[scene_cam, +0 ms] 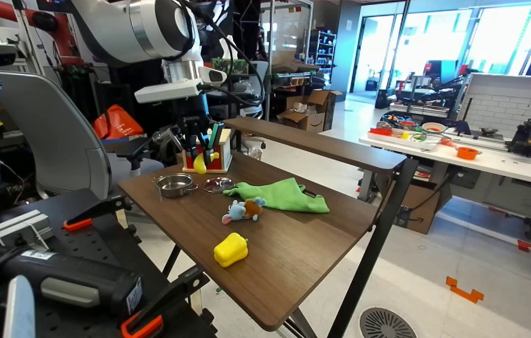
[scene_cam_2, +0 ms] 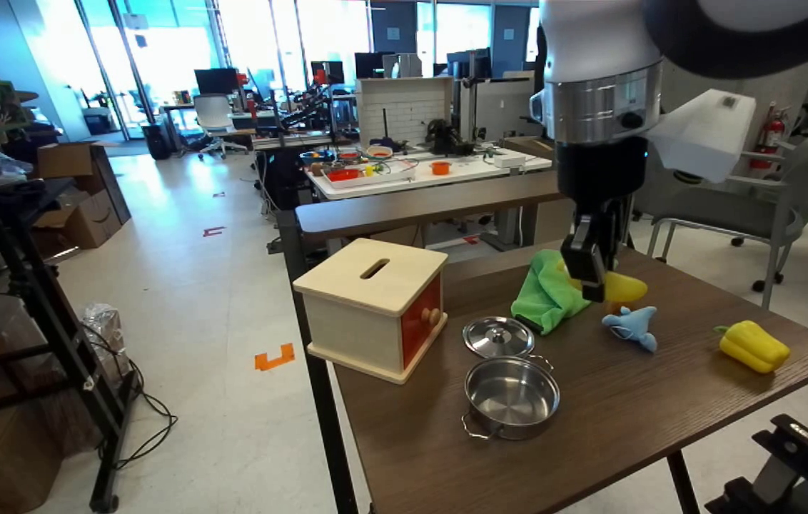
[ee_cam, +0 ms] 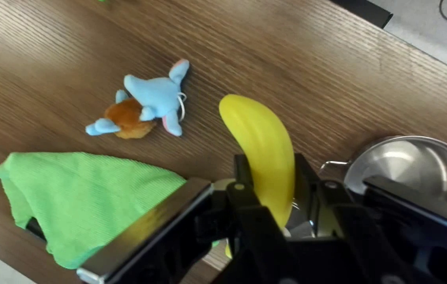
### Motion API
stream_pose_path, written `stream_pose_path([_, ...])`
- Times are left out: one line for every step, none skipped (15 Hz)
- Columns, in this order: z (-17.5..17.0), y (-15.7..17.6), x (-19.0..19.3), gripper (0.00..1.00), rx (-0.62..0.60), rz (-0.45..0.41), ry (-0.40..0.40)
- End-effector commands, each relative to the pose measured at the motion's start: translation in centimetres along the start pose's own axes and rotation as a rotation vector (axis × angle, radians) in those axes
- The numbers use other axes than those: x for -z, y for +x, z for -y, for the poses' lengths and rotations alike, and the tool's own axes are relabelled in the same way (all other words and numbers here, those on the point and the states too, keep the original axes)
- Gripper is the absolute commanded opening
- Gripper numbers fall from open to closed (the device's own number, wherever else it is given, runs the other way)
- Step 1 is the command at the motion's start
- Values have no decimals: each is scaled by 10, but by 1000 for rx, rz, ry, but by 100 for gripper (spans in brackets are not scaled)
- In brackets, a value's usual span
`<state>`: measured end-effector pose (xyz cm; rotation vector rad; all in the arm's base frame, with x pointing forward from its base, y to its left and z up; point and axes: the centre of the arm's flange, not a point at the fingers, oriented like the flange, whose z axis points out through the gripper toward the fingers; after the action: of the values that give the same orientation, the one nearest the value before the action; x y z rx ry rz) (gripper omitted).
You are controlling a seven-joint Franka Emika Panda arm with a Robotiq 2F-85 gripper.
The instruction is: Pick up the lid from the pot and put it on the table. Pick up the banana toy and put it in the silver pot.
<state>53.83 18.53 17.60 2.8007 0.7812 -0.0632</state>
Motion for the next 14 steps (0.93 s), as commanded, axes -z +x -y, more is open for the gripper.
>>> stream_pose_path([29, 24, -9, 7, 156, 20, -15])
stream_pose_path([38, 26, -12, 7, 191, 22, -13])
stream_pose_path([48, 30, -15, 7, 225, 18, -12])
stream_pose_path([56, 32, -17, 7, 256, 17, -10])
stream_pose_path([64, 36, -19, 7, 285, 14, -13])
stream_pose_path([72, 38, -21, 7, 313, 11, -13])
stream_pose_path([79, 40, -22, 7, 341, 3, -14])
stream_pose_path([87, 42, -22, 7, 366, -7, -16])
stream_pose_path([92, 43, -22, 7, 390, -13, -17])
stream_pose_path([98, 45, -22, 7, 410, -19, -17])
stream_pose_path([103, 48, -22, 7, 426, -19, -11])
stream_pose_path([107, 51, -24, 7, 442, -18, -5])
stream_pose_path([110, 54, -26, 7, 457, -17, -1])
stream_pose_path([112, 57, -27, 7, 471, -17, 5])
